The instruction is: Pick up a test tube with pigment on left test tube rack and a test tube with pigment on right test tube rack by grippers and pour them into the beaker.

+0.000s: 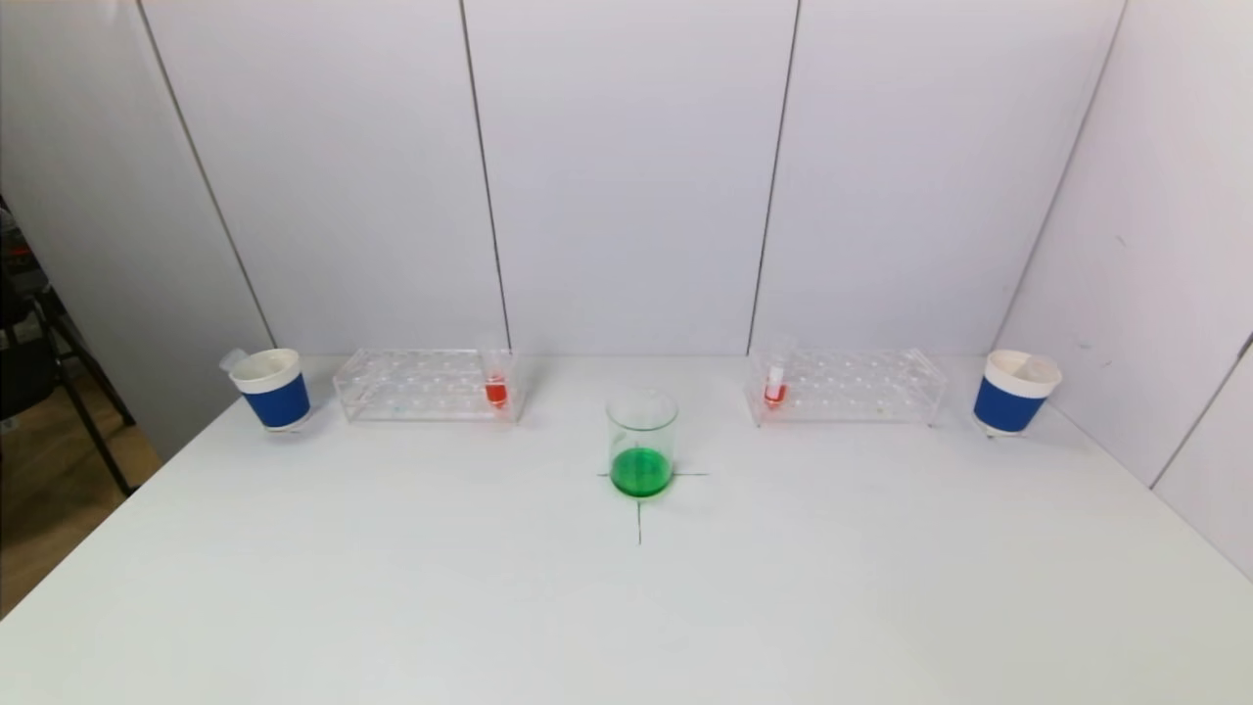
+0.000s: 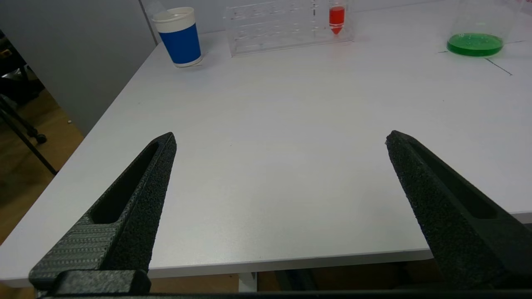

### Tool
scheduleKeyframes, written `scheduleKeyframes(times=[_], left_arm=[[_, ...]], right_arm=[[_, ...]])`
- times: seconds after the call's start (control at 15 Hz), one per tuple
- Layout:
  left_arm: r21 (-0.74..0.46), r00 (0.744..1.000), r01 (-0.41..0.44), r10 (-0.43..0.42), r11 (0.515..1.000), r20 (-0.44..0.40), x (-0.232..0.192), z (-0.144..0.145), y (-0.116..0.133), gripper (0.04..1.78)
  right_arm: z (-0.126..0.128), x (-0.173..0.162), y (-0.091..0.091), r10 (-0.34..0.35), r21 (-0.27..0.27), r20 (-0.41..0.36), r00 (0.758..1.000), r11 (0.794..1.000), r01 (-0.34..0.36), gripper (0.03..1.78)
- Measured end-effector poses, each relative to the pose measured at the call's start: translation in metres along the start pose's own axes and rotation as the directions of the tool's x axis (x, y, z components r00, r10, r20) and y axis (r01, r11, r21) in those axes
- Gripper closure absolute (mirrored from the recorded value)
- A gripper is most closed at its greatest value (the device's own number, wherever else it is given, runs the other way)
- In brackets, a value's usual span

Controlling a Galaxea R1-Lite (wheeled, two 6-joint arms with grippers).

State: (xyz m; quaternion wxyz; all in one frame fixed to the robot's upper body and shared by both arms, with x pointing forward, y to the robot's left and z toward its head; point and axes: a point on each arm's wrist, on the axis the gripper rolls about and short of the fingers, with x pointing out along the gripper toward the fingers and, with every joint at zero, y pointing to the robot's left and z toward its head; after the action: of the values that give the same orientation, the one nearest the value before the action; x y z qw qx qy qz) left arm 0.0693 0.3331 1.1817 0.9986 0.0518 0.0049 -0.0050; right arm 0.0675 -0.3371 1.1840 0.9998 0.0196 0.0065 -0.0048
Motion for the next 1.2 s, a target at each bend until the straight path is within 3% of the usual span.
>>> scheduleKeyframes(times=[1.2], left_arm=[[0.0,1.0,0.004,-0.004,1.0,0.001,0.0,0.0001,0.0001,0.06]], right_arm=[[0.0002,0.0005,0.0,0.0,0.002,0.011,1.0,1.0,0.0,0.04]])
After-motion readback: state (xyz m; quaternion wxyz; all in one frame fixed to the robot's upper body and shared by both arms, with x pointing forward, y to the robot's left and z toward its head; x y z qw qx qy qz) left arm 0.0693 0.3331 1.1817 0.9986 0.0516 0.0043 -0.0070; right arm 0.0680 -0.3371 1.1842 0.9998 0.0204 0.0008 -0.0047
